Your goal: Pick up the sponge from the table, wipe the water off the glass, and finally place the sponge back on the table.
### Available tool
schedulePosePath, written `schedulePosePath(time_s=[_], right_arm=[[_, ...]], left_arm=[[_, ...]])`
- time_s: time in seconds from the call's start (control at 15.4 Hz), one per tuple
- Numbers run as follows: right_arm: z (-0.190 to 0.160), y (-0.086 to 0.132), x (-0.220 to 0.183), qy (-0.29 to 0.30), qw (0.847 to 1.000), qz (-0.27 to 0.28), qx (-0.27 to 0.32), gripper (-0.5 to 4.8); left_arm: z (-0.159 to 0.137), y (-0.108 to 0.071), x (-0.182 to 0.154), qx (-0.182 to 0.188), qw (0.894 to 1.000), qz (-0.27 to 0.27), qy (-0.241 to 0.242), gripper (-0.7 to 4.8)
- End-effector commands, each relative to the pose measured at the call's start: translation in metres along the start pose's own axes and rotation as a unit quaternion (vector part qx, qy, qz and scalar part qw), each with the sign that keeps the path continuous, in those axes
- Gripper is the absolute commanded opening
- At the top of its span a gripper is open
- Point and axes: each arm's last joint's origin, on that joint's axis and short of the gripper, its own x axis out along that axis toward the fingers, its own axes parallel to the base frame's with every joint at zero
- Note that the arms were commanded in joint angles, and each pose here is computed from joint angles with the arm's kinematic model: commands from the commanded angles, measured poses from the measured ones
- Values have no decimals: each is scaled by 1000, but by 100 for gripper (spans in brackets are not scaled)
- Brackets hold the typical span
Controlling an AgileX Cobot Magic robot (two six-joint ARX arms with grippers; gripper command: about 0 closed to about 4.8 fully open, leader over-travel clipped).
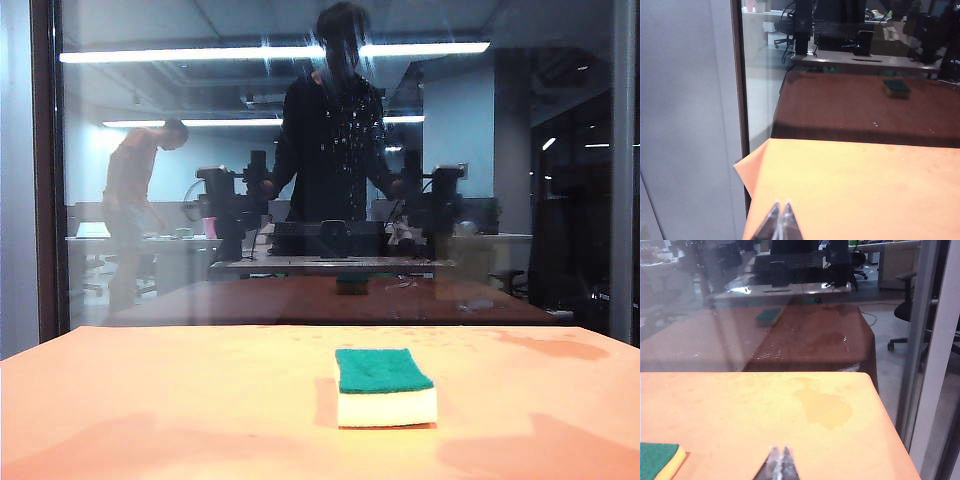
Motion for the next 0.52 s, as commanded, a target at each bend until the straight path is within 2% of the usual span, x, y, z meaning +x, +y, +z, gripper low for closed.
schedulePosePath(time_s=[0.06,0.19,0.32,0.52], right_arm=[[2,0,0,-6,1000,1,1,-6],[2,0,0,-6,1000,4,1,-6],[4,3,-1,-7,999,38,2,-6],[16,4,-5,-2,998,40,38,-6]], left_arm=[[2,0,0,2,1000,-2,-7,-6],[2,0,0,2,1000,-3,-7,-6],[2,-1,0,-2,1000,-14,-7,-6],[2,-6,-1,-3,995,-98,-4,-6]])
